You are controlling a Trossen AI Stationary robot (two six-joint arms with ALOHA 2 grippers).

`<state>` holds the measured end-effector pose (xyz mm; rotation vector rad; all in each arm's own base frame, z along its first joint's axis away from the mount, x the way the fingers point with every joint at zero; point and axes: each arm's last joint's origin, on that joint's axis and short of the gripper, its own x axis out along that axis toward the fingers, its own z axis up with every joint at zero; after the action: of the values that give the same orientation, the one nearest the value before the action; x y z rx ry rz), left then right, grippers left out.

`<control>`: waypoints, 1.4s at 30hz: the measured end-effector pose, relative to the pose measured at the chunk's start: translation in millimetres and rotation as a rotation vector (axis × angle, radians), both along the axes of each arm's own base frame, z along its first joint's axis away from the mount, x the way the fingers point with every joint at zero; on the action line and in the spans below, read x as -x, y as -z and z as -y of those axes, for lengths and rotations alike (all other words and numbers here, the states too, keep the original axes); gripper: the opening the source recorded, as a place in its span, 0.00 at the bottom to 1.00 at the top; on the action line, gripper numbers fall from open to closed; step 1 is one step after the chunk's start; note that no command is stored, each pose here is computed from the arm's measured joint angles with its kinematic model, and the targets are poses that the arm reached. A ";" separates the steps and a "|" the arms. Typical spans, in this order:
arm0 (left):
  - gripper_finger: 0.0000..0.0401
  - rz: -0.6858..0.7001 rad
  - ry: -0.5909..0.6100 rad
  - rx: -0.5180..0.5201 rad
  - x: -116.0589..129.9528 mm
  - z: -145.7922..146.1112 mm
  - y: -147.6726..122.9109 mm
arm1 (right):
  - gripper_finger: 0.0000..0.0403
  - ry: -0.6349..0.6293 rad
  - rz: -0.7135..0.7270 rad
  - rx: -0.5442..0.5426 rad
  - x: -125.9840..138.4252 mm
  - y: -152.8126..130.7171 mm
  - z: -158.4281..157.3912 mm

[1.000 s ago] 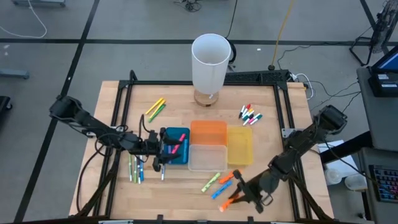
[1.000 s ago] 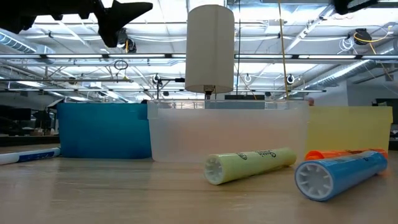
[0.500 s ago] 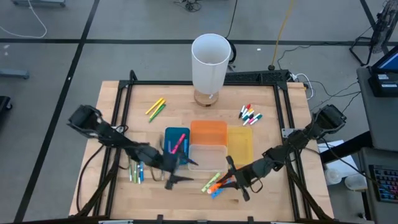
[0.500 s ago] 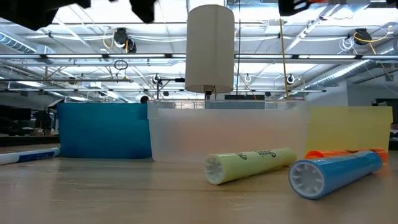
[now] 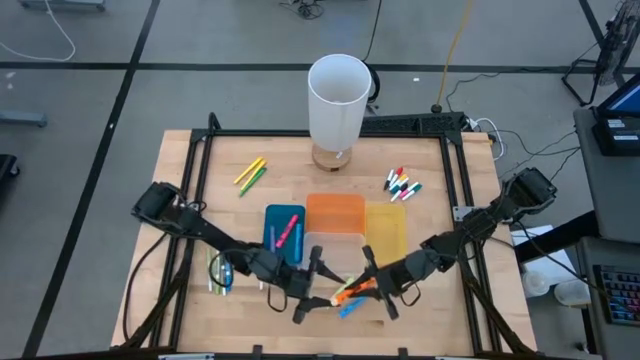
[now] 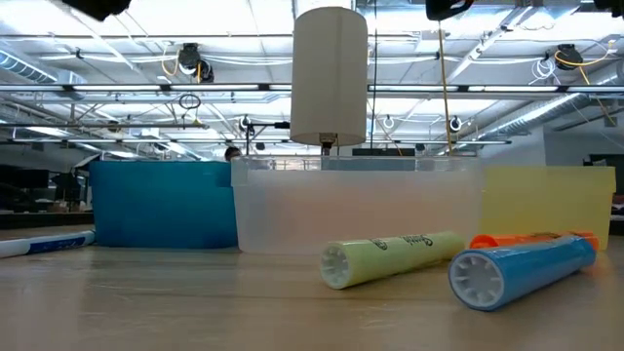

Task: Pick & Place Markers
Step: Put the large bottom orange highlighter pen into the blue bin

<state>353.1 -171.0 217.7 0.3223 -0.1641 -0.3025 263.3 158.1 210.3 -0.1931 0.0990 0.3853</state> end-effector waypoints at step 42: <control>0.15 0.003 0.093 -0.100 -19.1 0.0 -8.4 | 0.16 -0.017 0.067 -0.025 1.5 -7.4 -4.1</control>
<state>372.2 -171.0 226.0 0.4146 -0.1677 -0.4025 261.7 162.2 217.7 -0.1823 0.0267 0.3966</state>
